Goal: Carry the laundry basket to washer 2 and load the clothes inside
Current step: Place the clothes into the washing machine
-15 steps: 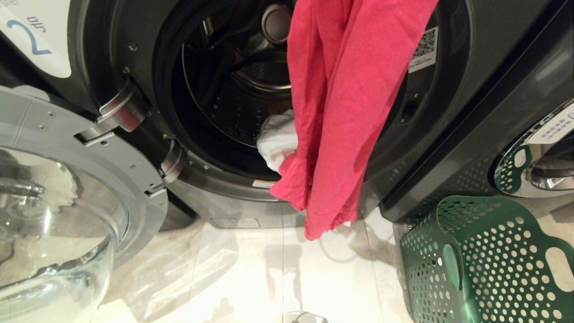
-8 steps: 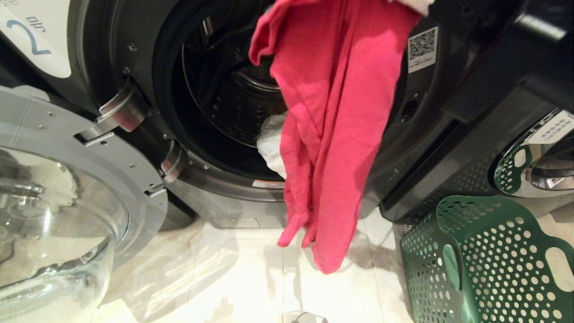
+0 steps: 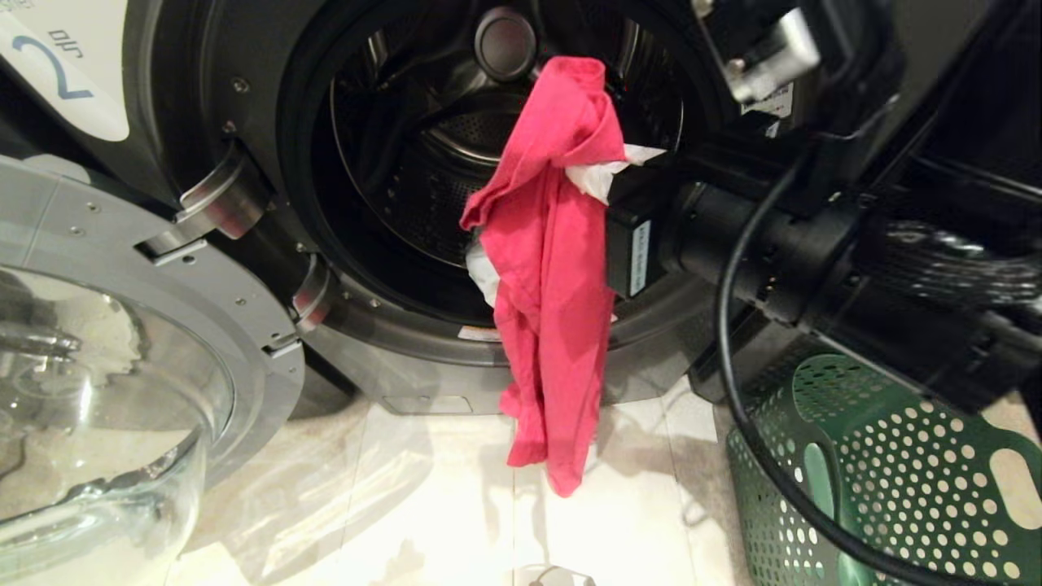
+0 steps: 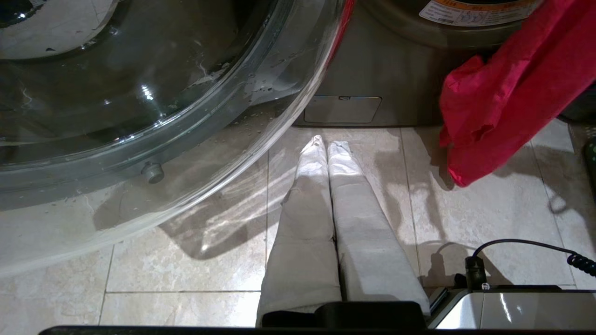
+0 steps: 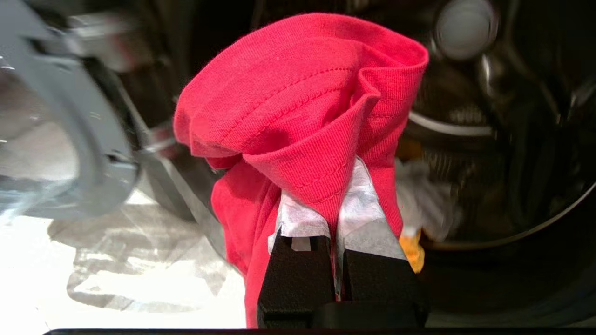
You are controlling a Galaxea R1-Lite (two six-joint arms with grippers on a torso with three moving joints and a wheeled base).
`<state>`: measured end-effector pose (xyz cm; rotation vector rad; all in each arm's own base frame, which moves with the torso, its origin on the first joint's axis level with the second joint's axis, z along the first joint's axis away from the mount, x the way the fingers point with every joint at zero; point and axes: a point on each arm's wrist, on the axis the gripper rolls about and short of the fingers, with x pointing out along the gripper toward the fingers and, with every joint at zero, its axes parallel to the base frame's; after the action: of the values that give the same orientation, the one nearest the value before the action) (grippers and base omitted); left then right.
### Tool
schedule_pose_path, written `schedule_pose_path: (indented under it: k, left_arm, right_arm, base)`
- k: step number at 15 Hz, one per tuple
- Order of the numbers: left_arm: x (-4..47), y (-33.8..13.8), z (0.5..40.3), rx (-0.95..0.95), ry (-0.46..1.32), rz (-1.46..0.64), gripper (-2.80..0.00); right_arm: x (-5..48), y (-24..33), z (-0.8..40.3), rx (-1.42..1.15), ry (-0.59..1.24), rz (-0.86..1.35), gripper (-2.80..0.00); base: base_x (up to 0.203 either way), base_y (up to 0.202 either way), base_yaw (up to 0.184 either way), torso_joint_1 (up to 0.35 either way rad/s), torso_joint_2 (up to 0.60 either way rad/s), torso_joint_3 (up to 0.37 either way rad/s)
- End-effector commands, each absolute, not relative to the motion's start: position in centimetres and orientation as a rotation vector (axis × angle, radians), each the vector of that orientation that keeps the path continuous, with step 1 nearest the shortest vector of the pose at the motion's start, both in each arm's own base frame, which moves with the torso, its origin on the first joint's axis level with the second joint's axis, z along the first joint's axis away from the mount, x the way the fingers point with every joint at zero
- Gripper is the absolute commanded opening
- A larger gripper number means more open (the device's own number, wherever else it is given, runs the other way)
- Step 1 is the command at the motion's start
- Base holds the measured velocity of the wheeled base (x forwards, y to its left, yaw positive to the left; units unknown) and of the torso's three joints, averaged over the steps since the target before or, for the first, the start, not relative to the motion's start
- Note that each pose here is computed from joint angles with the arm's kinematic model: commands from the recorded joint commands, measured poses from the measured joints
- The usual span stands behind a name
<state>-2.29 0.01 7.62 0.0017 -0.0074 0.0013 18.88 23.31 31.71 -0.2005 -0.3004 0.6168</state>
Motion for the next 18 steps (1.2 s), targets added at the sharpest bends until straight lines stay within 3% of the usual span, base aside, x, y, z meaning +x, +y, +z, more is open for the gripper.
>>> schedule_pose_path:
  k: [1,11,18]
  left_arm:
    - [-2.3,0.0,7.6,0.002,-0.008,0.002,-2.80]
    - [-2.3,0.0,7.6,0.002,-0.008,0.002,-2.80]
    - [-2.3,0.0,7.6,0.002,-0.008,0.002,-2.80]
  right_arm:
    - [22.7,24.9,30.0,-0.207,-0.247,0.558,-2.80]
    - [35.2,31.3,28.8,-0.104,-0.353,0.361,-2.80]
    - [40.0,29.9,24.3,-0.133,-0.259,0.293,-2.80]
  base:
    - [0.000,0.000,0.000,0.000,0.00,0.000]
    - [0.000,0.000,0.000,0.000,0.00,0.000]
    - [0.000,0.000,0.000,0.000,0.00,0.000]
